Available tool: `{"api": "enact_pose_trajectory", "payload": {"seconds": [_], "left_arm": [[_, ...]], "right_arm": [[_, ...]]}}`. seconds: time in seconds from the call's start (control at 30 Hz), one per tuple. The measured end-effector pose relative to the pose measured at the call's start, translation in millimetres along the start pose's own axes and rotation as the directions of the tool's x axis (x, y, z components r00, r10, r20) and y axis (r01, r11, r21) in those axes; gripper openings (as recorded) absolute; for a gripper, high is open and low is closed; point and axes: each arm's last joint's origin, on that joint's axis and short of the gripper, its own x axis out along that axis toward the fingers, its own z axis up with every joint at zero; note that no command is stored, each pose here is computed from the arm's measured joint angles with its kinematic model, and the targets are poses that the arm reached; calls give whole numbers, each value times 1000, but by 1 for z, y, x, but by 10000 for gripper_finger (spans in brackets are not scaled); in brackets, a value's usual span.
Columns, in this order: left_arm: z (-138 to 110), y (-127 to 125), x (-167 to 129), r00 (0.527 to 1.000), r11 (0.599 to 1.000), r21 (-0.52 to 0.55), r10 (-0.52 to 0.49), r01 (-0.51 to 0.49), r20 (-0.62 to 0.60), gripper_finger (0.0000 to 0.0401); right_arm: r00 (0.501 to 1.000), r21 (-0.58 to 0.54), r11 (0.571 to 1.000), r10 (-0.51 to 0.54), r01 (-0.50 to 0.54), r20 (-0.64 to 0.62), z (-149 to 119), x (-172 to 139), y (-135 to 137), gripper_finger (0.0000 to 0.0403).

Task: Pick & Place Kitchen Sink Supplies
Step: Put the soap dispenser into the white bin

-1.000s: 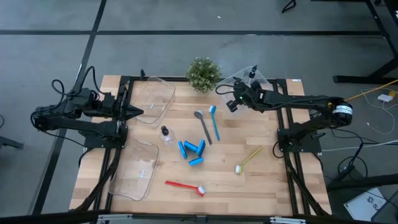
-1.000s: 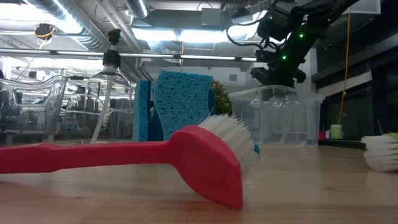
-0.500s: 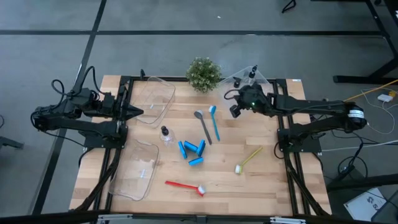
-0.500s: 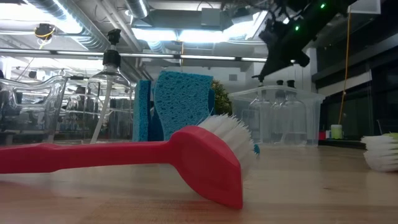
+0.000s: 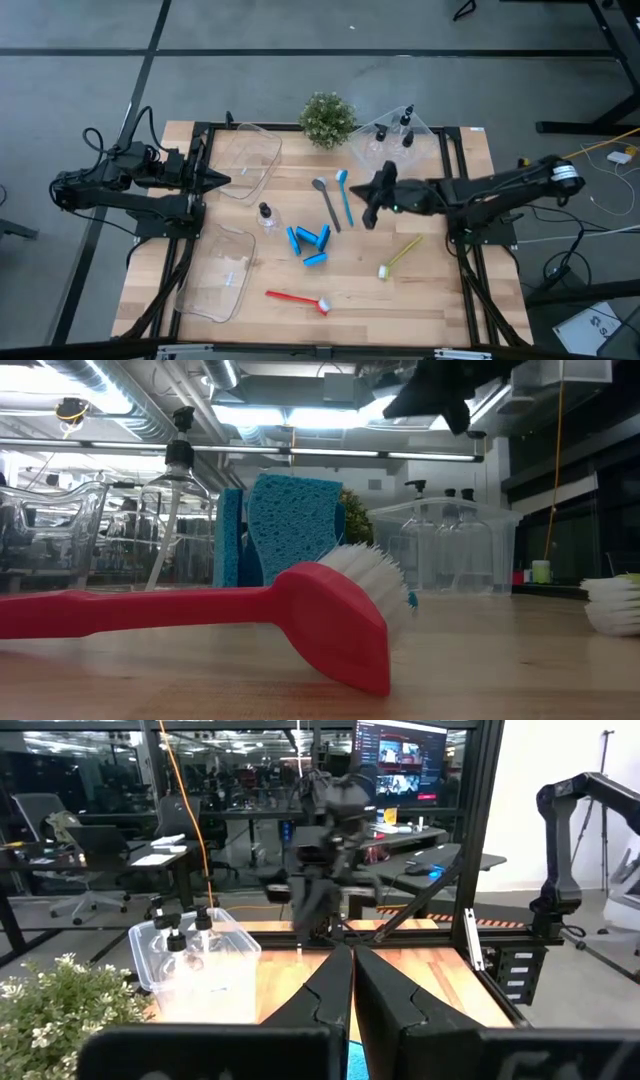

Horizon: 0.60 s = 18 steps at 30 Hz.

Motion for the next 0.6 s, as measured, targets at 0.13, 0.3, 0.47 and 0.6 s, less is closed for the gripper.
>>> {"api": "enact_pose_trajectory", "payload": {"seconds": [0.13, 0.3, 0.47, 0.6], "left_arm": [[0, 0, 0, 1000, 1000, 0, 0, 0, 0, 12], [0, 0, 0, 1000, 1000, 0, 0, 0, 0, 12], [0, 0, 0, 1000, 1000, 0, 0, 0, 0, 12], [0, 0, 0, 1000, 1000, 0, 0, 0, 1, 12]], "right_arm": [[999, -16, 998, 54, -54, 2, -8, 5, 18, 10], [997, 2, 997, 72, -72, -29, -25, 22, 33, 10], [994, 32, 997, 77, -75, -82, -49, 41, 48, 10], [991, 45, 996, 86, -82, -102, -64, 55, 54, 10]]}}
